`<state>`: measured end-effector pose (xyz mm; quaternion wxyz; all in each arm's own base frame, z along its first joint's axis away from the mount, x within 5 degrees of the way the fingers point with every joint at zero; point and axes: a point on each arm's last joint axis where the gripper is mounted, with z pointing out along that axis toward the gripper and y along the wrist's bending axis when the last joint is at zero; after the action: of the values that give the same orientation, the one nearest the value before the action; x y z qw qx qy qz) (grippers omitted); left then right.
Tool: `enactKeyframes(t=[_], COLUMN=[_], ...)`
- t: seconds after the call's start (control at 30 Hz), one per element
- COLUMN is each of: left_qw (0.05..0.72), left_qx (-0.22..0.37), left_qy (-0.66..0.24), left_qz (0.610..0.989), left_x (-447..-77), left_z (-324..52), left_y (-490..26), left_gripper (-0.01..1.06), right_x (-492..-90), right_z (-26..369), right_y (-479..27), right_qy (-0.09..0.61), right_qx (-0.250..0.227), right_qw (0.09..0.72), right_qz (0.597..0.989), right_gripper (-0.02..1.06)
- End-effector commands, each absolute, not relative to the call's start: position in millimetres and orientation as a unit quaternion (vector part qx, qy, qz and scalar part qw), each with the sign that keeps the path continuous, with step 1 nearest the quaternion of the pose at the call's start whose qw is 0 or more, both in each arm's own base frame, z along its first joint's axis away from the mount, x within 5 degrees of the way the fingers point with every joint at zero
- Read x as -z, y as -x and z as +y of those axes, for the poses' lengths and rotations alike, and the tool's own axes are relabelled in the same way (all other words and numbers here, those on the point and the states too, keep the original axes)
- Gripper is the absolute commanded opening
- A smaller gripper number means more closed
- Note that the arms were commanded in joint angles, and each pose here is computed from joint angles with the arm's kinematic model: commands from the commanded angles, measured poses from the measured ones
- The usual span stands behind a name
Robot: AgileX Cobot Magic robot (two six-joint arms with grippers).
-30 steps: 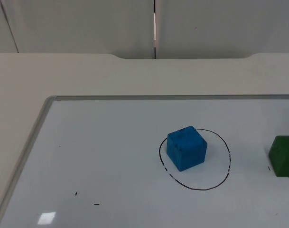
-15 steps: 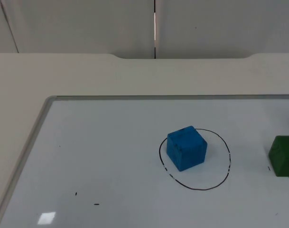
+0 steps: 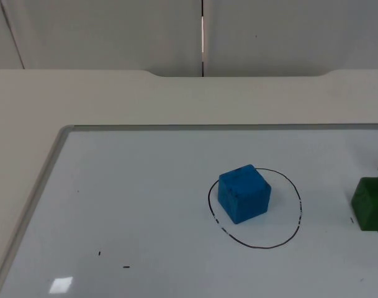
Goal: Push the two cubes into the marked area.
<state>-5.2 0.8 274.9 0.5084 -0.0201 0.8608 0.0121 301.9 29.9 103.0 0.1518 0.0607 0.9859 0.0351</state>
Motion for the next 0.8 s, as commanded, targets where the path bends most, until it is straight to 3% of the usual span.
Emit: enactKeyframes(t=[0.0, 0.77], left_qw=[0.512, 0.512], left_qx=[-0.005, -0.005], left_qy=[0.016, 0.016], left_qz=[0.859, 0.859], left_x=[-274.2, -274.2], left_z=[-0.1, -0.1], left_y=[4.8, 4.8], left_gripper=[0.0, 0.0], right_x=[-103.6, -104.9], right_z=[31.0, 67.3], right_y=[-303.6, -301.1], right_qy=[-0.064, -0.058], right_qx=[-0.038, -0.068], right_qw=[0.158, 0.17], right_qz=[0.985, 0.981], right_gripper=[0.0, 0.0])
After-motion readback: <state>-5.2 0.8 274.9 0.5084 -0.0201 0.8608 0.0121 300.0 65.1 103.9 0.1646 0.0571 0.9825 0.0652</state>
